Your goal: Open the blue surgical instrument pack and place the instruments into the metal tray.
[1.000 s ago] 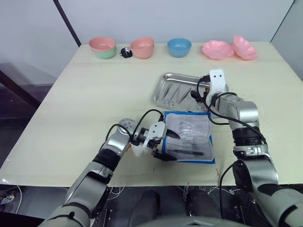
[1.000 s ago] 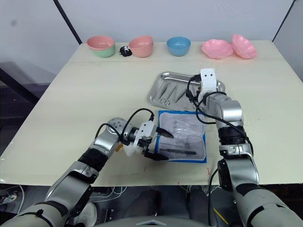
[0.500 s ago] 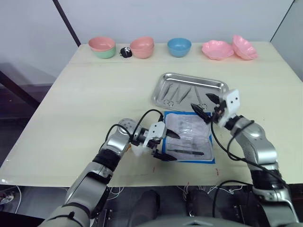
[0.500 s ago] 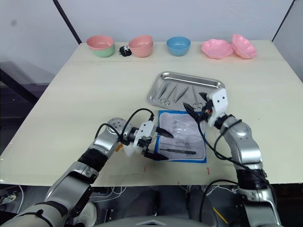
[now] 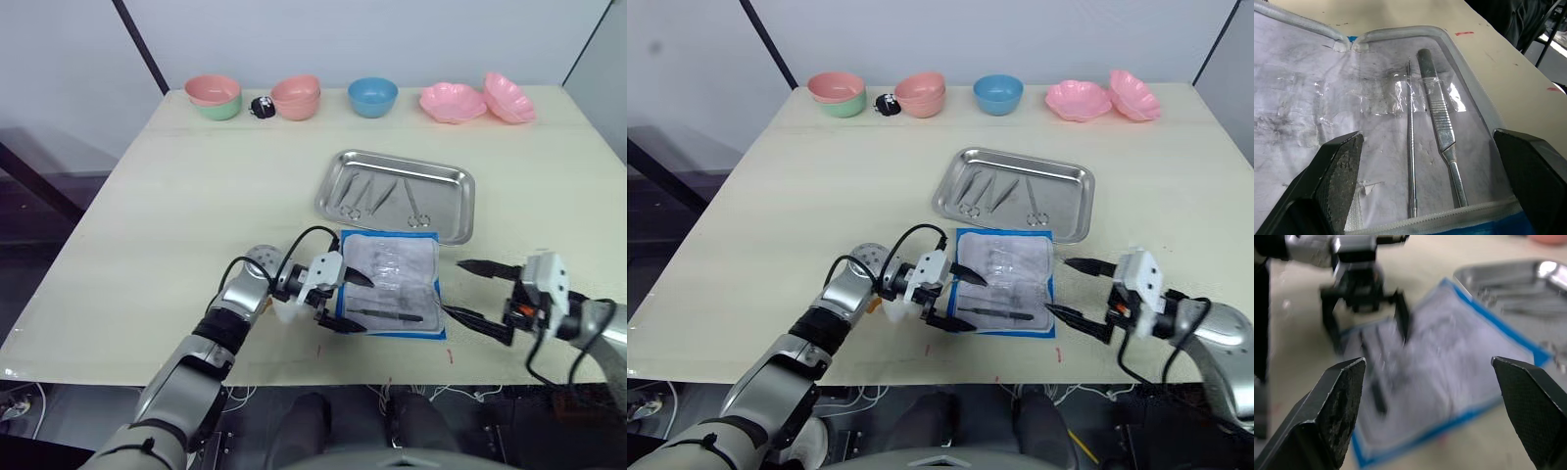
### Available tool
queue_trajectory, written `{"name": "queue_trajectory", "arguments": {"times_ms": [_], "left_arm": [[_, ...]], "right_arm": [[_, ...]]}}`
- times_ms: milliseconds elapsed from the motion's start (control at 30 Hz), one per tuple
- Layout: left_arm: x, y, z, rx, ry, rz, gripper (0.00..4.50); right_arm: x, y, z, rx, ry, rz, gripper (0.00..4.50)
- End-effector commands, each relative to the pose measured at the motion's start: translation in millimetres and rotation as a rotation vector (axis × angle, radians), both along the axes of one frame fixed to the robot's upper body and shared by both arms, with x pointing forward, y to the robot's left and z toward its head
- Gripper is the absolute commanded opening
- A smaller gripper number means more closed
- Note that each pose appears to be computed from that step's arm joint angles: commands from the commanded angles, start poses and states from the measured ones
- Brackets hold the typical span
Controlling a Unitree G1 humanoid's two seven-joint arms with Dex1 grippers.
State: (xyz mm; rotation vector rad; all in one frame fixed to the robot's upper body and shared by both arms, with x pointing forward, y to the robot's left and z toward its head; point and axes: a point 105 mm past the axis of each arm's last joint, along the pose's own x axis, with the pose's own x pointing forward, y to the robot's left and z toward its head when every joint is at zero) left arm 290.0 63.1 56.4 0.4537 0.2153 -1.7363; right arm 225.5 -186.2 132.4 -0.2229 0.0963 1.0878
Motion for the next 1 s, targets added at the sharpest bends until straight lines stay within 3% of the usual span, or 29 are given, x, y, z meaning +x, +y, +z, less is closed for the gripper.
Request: {"name": "queue_trajectory", "arguments": {"times_ms": [33, 233, 500, 1000], "left_arm": [[-12.4, 35.9, -59.8, 0.206, 0.184, 0.129, 4.5], [-12.8, 36.2, -60.6, 0.207, 0.185, 0.127, 4.5], [-12.2, 35.3, -61.1, 0.207, 0.182, 0.125, 4.5], [-10.4, 36.8, -60.4, 0.212, 0.177, 0.129, 4.5]], "right_arm": [[-15.8, -12.6, 20.0, -0.016, -0.057, 0.061, 4.32], [-32.9, -38.5, 29.0, -0.058, -0.049, 0.089, 4.32], [-31.9, -43.7, 26.7, -0.104, -0.019, 0.111, 4.32], [15.6, 13.0, -5.7, -0.181, -0.103, 0.057, 4.32]]}}
